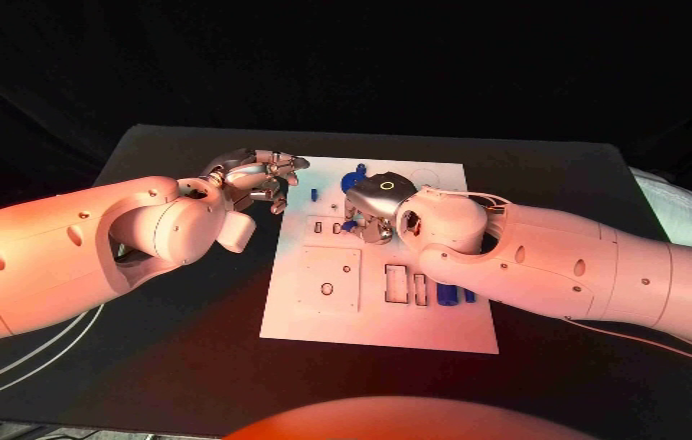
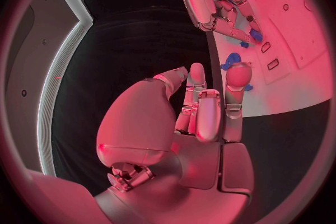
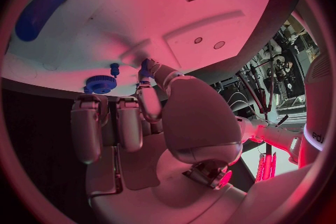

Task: Assemble the parts on the task board

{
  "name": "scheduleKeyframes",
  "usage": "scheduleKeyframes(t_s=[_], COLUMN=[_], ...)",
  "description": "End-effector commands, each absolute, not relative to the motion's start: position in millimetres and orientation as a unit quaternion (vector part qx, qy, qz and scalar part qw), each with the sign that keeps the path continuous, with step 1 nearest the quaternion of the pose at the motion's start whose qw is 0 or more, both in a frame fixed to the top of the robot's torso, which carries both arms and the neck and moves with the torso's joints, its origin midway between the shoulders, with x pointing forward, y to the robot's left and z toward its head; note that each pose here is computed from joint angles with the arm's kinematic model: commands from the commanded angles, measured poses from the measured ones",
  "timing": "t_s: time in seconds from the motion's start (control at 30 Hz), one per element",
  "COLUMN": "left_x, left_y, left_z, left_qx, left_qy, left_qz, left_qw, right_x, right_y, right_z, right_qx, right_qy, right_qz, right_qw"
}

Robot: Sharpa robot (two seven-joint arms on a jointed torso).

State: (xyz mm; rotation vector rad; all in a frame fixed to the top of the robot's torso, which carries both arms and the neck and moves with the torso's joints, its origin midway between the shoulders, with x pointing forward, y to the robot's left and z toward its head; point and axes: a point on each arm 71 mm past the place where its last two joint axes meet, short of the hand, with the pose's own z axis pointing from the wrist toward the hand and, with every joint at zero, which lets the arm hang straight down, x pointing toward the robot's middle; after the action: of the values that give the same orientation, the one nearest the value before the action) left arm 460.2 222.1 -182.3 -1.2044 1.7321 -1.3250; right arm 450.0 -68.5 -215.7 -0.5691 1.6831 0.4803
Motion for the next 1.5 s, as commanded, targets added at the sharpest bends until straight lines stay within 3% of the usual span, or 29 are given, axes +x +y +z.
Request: scheduleKeyframes(t_s=[0.03,1.5], left_x=[459.9,460.5], left_y=[220.7,221.8], left_z=[-182.0,-183.9], left_qx=[-0.454,-0.450], left_qy=[0.661,0.669], left_qz=[-0.505,-0.497], left_qw=[0.320,0.320], right_x=[449,456], right_y=[-68,-88], right_z=[-220,-224], right_qx=[-0.260,-0.199], right_qy=[0.732,0.752], right_qz=[0.201,0.230], right_qw=[0.597,0.585])
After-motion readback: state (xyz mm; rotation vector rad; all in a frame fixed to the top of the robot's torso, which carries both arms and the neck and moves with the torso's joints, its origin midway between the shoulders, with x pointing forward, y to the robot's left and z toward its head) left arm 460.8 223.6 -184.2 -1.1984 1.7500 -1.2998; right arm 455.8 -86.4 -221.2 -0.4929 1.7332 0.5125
